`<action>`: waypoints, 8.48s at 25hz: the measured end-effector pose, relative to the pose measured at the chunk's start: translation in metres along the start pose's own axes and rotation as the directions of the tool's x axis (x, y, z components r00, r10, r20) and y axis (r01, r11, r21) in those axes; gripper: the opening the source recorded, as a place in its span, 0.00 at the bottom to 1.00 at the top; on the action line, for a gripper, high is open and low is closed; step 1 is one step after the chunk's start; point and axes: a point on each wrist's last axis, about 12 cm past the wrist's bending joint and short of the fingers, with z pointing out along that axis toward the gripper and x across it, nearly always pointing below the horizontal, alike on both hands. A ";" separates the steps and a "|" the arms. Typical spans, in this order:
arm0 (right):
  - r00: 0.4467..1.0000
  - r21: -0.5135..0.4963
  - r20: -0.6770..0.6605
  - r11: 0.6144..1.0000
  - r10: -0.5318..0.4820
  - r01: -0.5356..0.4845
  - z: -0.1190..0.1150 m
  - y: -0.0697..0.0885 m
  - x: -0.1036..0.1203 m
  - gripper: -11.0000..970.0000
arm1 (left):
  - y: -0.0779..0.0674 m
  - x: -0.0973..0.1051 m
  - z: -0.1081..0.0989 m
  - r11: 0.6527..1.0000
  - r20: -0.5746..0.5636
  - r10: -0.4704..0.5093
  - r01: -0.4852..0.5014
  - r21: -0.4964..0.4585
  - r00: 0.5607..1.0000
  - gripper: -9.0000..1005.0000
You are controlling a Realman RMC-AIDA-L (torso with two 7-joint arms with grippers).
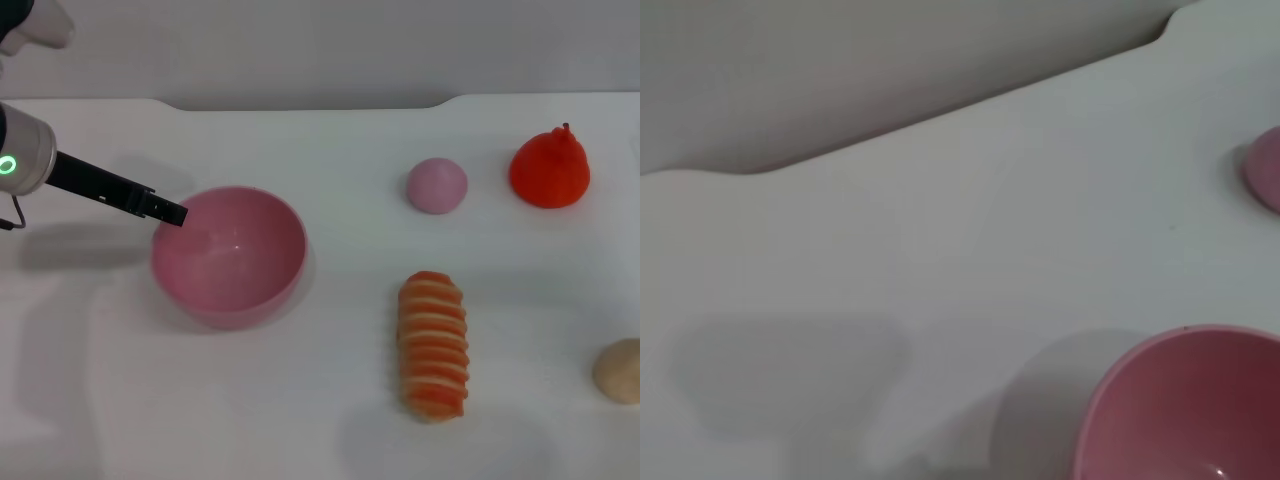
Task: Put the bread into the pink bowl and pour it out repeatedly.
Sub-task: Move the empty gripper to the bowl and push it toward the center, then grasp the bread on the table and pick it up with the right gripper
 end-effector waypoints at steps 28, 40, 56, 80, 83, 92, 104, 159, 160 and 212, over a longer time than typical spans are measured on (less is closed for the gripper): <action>1.000 -0.007 0.009 1.000 0.002 -0.002 0.002 0.002 -0.002 0.72 | 0.006 0.018 0.031 0.999 -0.043 -0.033 0.033 0.000 0.999 0.72; 1.000 -0.011 0.014 1.000 0.004 -0.004 0.005 0.004 -0.003 0.72 | 0.006 0.018 0.032 0.999 -0.046 -0.033 0.033 0.002 0.998 0.69; 1.000 -0.007 0.011 1.000 0.004 -0.004 0.004 0.003 -0.002 0.72 | 0.008 0.017 0.033 0.999 -0.031 -0.043 0.043 -0.011 0.999 0.38; 1.000 -0.005 -0.007 1.000 0.010 -0.010 0.004 0.004 -0.001 0.72 | 0.009 0.010 0.028 0.999 0.007 -0.044 0.044 -0.026 0.999 0.05; 0.997 -0.014 -0.050 0.999 0.052 -0.052 0.010 0.007 0.002 0.72 | 0.010 0.009 0.026 0.999 0.011 -0.042 0.042 -0.029 0.999 0.05; 0.963 -0.189 -0.269 0.981 -0.002 -0.050 0.052 0.047 -0.009 0.72 | 0.021 0.011 0.014 0.995 0.062 -0.079 0.082 -0.057 0.995 0.05; 0.872 -0.386 -0.397 0.914 -0.286 0.125 0.084 0.101 -0.075 0.72 | 0.026 0.016 0.014 0.993 0.070 -0.084 0.089 -0.077 0.994 0.05; 0.179 -0.713 -0.575 0.382 -0.798 -0.588 0.035 0.189 -0.117 0.71 | 0.015 0.000 0.017 0.998 0.080 0.007 -0.002 -0.060 0.997 0.05; 0.175 -0.713 -0.574 0.384 -0.800 -0.587 0.034 0.189 -0.113 0.71 | 0.015 0.000 0.017 0.998 0.080 0.007 -0.002 -0.060 0.997 0.05; 0.050 -0.667 -0.644 0.529 -0.763 -0.525 0.016 0.157 -0.053 0.70 | 0.005 0.006 0.026 1.000 0.041 0.025 -0.024 -0.019 0.999 0.05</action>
